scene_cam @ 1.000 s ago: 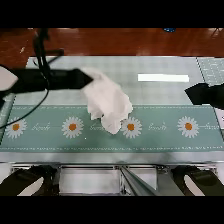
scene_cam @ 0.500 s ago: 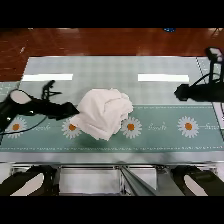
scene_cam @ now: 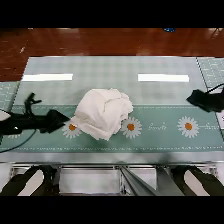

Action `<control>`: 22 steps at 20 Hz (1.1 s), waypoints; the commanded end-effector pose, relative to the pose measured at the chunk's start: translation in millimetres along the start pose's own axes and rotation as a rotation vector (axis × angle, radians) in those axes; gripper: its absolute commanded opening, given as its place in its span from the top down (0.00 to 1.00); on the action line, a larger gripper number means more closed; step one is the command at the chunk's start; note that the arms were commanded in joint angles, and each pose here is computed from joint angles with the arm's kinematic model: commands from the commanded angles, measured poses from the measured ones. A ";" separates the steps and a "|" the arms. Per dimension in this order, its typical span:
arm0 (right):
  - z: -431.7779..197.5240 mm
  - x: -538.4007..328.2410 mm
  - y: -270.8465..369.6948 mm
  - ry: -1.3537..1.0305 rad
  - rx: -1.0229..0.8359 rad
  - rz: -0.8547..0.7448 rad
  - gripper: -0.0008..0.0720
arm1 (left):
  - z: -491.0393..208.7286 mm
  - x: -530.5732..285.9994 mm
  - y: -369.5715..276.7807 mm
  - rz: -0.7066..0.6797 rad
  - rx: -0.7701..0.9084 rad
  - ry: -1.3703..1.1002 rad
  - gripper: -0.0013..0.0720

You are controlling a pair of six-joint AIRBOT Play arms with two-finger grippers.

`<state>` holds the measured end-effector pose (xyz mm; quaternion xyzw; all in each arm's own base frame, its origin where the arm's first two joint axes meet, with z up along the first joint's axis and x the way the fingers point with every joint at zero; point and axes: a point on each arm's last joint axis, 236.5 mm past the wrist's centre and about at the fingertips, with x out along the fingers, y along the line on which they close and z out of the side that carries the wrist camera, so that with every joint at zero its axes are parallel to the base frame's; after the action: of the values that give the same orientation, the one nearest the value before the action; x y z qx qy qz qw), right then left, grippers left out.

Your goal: Fold the shirts.

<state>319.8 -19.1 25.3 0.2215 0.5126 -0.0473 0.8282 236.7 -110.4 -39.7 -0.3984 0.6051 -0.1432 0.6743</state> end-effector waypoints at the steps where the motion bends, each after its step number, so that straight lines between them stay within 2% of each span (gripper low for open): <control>1: -47.8 39.1 42.7 0.102 0.049 0.186 0.43 | -39.9 45.0 -2.9 -0.107 -0.065 0.069 0.29; 7: -97.0 77.6 91.6 0.278 -0.004 0.241 0.43 | 2.1 86.0 -8.5 -0.068 -0.100 -0.069 0.30; 8: -103.3 84.8 102.2 0.297 0.000 0.262 0.43 | 7.9 87.8 -10.8 -0.066 -0.085 -0.070 0.33; 10: -111.5 99.6 121.3 0.324 0.033 0.303 0.43 | 17.3 87.5 -20.0 -0.078 -0.035 -0.072 0.95; 15: -124.5 129.2 170.3 0.411 0.093 0.445 0.43 | 24.6 82.3 -36.8 -0.109 0.016 -0.073 0.94; 22: -122.4 160.0 216.9 0.475 0.033 0.485 0.43 | 21.9 82.5 -38.1 -0.115 0.016 -0.062 0.94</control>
<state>348.1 230.2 -87.3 0.3541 0.6195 0.1793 0.6772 286.7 -181.6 -72.6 -0.4317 0.5587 -0.1712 0.6872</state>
